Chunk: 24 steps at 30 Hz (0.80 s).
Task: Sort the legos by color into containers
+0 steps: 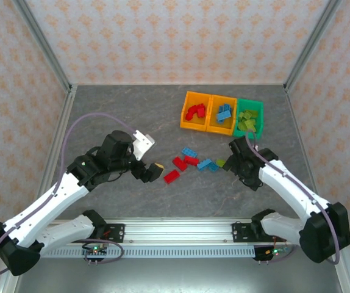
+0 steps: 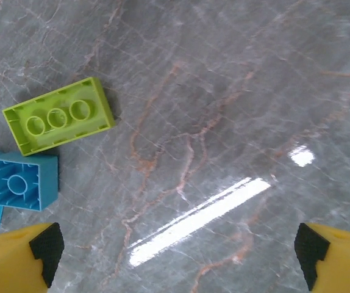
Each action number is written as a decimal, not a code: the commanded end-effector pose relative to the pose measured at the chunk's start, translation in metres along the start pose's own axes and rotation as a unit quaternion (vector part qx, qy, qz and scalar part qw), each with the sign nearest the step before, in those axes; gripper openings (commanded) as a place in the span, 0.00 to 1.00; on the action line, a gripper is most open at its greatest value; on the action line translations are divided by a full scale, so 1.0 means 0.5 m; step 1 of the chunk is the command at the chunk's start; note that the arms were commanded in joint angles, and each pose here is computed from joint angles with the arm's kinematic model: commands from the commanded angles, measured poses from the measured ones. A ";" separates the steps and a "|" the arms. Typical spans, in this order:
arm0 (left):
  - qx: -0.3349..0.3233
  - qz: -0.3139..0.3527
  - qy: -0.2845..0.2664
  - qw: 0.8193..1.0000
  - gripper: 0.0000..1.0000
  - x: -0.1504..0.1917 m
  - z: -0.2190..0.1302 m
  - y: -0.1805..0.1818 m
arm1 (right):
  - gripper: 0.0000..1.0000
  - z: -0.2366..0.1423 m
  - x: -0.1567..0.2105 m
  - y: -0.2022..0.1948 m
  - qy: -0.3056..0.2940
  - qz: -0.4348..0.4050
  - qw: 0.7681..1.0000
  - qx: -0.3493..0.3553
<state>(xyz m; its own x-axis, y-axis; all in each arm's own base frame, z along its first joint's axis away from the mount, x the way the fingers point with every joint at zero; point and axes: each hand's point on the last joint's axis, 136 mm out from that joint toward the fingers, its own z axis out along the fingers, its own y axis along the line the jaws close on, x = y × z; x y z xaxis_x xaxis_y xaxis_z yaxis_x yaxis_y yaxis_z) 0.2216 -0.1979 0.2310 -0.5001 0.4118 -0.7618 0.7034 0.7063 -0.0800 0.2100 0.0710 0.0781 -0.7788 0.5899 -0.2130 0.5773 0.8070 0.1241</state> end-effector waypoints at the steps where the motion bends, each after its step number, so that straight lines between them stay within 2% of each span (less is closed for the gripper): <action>1: 0.005 0.016 -0.018 1.000 1.00 -0.027 -0.020 -0.008 | 0.99 0.028 -0.016 0.061 0.001 -0.017 0.999 -0.031; 8: -0.014 0.007 -0.015 1.000 1.00 -0.007 -0.033 0.002 | 0.99 0.072 -0.048 0.137 0.008 -0.039 0.999 -0.032; 15: -0.020 0.002 -0.016 1.000 1.00 -0.004 -0.035 0.006 | 0.99 0.111 -0.061 0.168 0.020 -0.061 0.998 -0.010; 21: -0.027 0.009 -0.011 1.000 1.00 0.001 -0.039 0.010 | 0.96 0.136 -0.063 0.122 0.025 -0.054 0.996 0.065; 24: -0.030 0.007 -0.011 0.999 1.00 0.006 -0.039 0.012 | 0.89 0.147 -0.055 0.118 0.032 -0.046 0.997 0.057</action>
<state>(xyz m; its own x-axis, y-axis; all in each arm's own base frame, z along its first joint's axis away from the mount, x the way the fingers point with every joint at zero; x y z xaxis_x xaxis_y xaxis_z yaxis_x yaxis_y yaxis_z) 0.2193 -0.1888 0.2457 -0.4724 0.3912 -0.7898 0.6871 0.7247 -0.0520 0.2903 0.1113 0.0239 -0.8473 0.5083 -0.1542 0.5081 0.8602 0.0437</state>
